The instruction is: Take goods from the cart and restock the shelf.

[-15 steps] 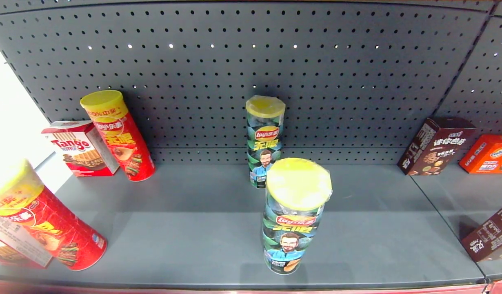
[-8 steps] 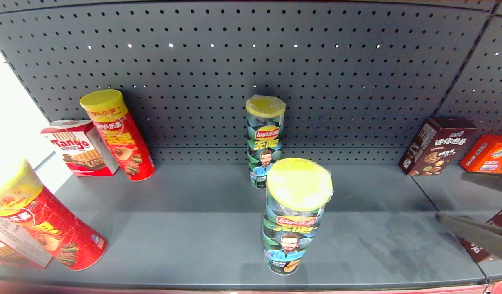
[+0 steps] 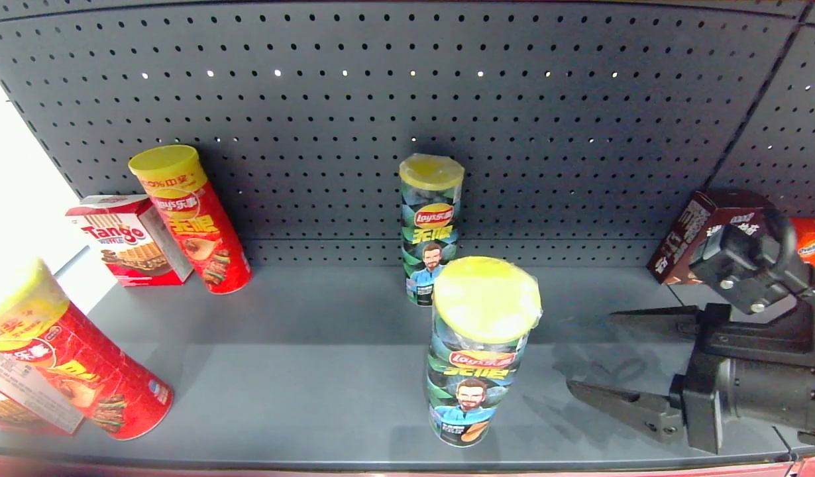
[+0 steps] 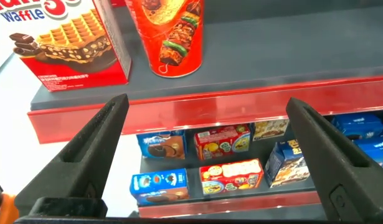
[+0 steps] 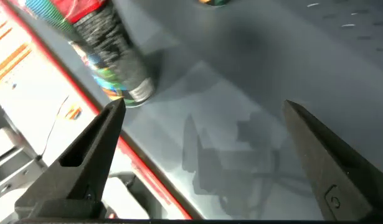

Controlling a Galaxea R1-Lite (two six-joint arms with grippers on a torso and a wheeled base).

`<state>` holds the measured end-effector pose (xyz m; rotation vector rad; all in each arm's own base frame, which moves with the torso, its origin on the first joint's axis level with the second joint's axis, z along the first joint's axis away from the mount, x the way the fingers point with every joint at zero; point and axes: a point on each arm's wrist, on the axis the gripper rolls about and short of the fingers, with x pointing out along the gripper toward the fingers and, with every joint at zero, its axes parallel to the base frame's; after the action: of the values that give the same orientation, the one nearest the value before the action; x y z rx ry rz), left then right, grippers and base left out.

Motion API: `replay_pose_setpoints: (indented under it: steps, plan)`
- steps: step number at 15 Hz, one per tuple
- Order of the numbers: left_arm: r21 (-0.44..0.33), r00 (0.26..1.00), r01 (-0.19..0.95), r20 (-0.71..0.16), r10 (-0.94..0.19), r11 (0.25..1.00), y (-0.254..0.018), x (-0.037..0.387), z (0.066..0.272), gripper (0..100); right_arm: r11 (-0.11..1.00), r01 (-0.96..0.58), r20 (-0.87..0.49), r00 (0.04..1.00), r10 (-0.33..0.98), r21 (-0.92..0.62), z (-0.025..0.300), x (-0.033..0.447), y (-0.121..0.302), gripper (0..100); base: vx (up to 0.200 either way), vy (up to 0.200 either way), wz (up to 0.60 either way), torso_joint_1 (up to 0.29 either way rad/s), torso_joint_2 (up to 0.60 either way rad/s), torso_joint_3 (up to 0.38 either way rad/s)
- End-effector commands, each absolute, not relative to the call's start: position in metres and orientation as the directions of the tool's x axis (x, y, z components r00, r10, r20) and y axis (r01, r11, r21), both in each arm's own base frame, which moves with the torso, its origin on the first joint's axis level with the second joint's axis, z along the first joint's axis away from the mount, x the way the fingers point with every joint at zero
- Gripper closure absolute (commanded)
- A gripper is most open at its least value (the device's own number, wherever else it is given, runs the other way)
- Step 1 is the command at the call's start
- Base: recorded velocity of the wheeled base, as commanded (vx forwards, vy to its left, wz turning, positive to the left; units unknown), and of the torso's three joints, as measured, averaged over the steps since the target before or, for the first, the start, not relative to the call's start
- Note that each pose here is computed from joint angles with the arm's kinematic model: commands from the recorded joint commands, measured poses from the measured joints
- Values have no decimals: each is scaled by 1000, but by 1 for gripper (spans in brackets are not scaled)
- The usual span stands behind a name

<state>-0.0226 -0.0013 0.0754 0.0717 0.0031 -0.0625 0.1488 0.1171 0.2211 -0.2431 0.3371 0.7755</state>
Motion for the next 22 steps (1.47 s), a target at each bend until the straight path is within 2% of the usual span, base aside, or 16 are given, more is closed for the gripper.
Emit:
replay_pose_setpoints:
  steps: [1,13,22]
  plan:
    - [73,998,60,-8,-60,996,-1,-22,75,0,665,-742,-424,630,650,-83,211,158,133,0,0,0,0,0,0,0]
    - [65,998,60,-8,-60,996,-1,-22,75,0,626,-776,-448,590,672,-83,209,183,171,0,0,0,0,0,0,0]
    - [65,998,63,-8,-63,996,-1,-22,75,0,636,-767,-442,601,665,-86,210,185,169,0,0,0,0,0,0,0]
